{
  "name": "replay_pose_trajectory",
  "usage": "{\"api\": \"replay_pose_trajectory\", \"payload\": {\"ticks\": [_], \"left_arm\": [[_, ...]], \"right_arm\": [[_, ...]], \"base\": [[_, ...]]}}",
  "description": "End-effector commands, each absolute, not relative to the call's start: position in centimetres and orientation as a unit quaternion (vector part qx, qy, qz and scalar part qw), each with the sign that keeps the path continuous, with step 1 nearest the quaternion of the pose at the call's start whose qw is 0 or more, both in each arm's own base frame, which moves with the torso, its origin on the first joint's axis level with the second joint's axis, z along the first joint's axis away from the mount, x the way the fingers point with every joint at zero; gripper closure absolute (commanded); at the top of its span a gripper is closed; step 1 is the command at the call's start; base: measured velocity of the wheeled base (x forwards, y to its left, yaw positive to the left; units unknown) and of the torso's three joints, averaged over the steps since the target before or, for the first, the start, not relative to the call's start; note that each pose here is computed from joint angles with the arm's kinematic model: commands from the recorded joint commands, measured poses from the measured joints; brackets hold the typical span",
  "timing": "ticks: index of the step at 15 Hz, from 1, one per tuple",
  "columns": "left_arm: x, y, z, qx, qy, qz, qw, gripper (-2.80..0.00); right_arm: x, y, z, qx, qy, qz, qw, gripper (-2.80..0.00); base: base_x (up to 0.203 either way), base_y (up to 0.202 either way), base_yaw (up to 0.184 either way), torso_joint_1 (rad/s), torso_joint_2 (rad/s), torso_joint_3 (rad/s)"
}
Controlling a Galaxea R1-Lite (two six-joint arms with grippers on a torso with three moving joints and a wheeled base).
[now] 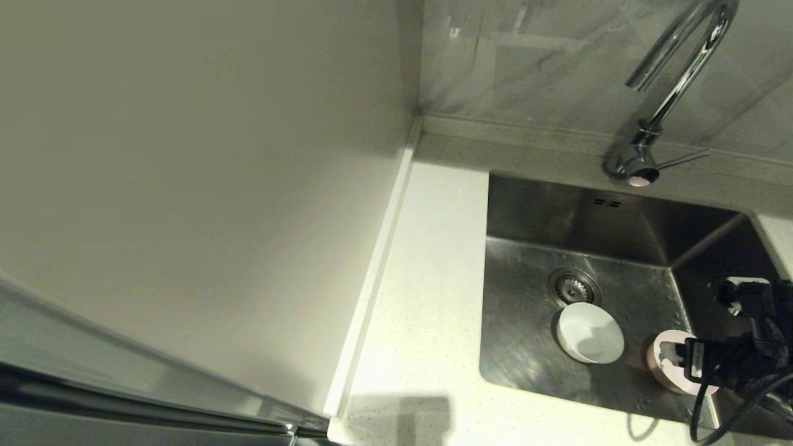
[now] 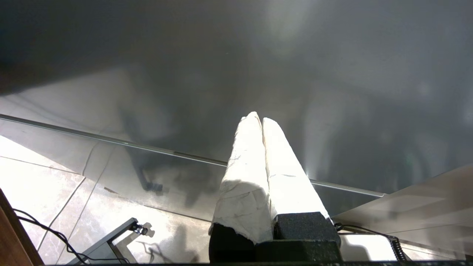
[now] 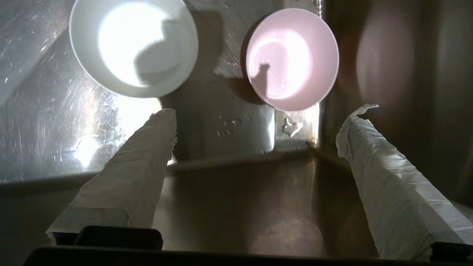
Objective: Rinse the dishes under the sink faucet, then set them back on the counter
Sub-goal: Put a bowl back to the table from the sink
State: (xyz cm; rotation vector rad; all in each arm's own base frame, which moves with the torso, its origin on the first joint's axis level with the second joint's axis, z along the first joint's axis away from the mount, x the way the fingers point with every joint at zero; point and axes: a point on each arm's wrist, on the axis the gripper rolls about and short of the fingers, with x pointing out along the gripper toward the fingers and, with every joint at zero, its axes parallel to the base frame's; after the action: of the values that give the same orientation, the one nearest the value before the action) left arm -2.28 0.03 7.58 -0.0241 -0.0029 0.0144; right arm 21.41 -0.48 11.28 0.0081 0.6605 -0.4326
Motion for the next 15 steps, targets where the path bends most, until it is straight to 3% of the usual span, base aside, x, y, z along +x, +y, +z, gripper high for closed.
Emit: {"api": "replay_pose_trajectory", "payload": {"ticks": [1,15], "left_arm": [[-2.3,0.0,7.6,-0.012,-0.003,0.008,1.0,0.0],[-2.3,0.0,7.6,-0.012,-0.003,0.007,1.0,0.0]], "right_arm": [[22.0,-0.4,10.5,0.001,0.333,-0.21,0.919,-2.8],[29.5,-0.3,6.5,-0.005,0.232,-0.288,0.929,-2.8]], "base": [[0.0,0.0,0.0,0.0,0.0,0.0],[0.0,0.0,0.0,0.0,0.0,0.0]]}}
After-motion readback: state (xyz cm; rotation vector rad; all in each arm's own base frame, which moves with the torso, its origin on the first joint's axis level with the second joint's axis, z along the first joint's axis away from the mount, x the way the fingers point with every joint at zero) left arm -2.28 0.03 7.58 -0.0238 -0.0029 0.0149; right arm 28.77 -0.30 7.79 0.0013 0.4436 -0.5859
